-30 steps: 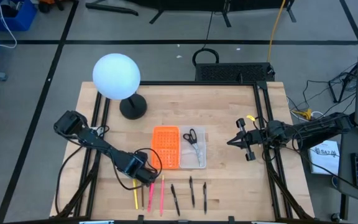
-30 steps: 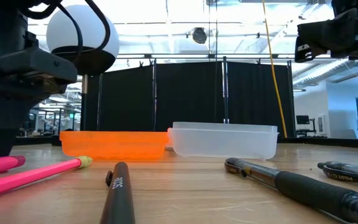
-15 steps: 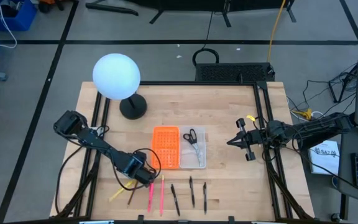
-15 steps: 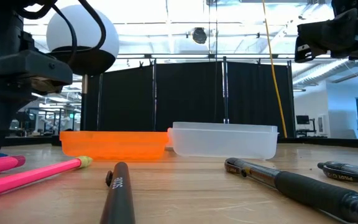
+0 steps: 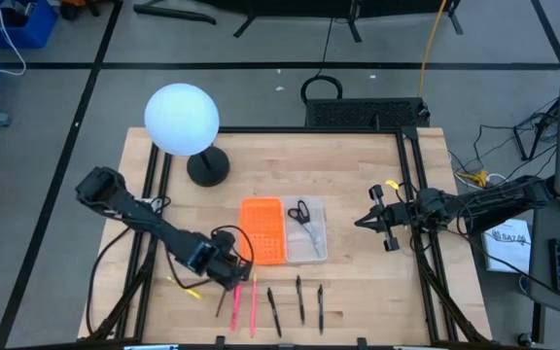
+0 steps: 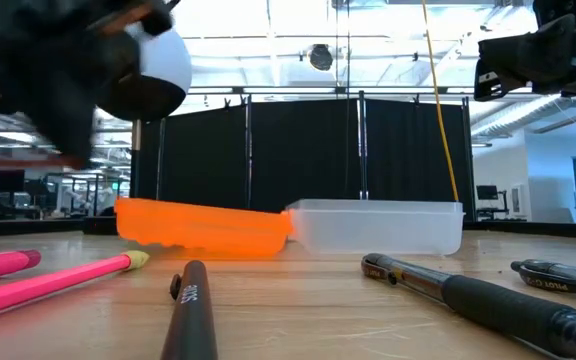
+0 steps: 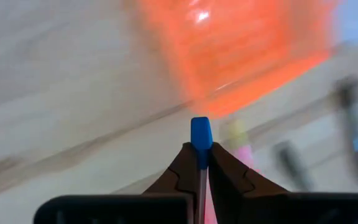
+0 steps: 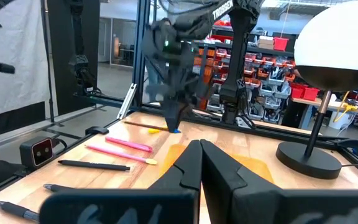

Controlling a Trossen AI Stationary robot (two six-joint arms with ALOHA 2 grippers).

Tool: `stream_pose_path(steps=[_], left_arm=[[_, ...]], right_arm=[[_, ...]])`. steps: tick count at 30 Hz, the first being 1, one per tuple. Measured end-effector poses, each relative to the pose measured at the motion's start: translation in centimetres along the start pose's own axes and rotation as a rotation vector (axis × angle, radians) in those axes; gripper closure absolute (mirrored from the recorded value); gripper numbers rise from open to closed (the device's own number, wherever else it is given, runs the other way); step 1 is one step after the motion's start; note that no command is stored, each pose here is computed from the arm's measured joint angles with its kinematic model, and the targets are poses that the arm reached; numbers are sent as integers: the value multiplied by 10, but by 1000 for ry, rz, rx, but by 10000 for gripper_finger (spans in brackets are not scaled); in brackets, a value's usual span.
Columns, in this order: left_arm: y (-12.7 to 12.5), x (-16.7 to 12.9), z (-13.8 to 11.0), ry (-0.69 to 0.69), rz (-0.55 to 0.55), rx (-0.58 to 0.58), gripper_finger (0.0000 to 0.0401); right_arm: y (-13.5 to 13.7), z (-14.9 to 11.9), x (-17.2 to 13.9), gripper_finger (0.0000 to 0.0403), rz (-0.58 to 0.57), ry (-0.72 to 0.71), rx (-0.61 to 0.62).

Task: Pick & place school supplies into a supply box
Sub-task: Put the brown pencil with the blue tip into the orange and white supply box

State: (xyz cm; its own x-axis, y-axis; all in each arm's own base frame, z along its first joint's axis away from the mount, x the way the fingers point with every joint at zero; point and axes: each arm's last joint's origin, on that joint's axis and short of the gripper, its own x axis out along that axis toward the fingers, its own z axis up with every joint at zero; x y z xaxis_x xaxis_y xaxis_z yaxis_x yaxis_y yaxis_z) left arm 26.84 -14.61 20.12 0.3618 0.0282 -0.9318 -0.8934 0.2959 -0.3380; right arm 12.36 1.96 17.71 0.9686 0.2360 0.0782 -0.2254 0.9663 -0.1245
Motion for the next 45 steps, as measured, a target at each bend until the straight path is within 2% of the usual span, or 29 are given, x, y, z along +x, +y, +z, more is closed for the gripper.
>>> stream_pose_path(steps=[6,10,12,15,18,21,23,28,32,38,45], left_arm=[[-34,-36,20,-45,-105,27,374],[-53,-53,43,-111,-189,29,380],[-59,-54,55,-128,-225,19,380],[-71,-53,73,-156,-338,2,375],[-80,-43,92,-198,-410,1,375],[-88,-20,111,-239,-402,28,381],[-98,-6,124,-257,-437,27,381],[-114,35,152,-216,-415,60,381],[-123,55,170,-180,-407,49,381],[-122,59,195,-169,-404,26,378],[-104,65,205,-98,-266,-35,382]], right_arm=[[0,0,0,403,0,-1,0],[0,0,0,403,0,-1,0],[0,0,0,403,0,-1,0],[0,0,0,403,0,-1,0],[0,0,0,403,0,-2,0],[0,0,0,403,0,-1,-1],[0,0,0,403,0,-1,-1],[0,0,0,403,0,-1,-1],[0,-1,0,403,1,6,-1],[0,-1,0,403,1,6,1],[0,-1,0,403,2,13,1]])
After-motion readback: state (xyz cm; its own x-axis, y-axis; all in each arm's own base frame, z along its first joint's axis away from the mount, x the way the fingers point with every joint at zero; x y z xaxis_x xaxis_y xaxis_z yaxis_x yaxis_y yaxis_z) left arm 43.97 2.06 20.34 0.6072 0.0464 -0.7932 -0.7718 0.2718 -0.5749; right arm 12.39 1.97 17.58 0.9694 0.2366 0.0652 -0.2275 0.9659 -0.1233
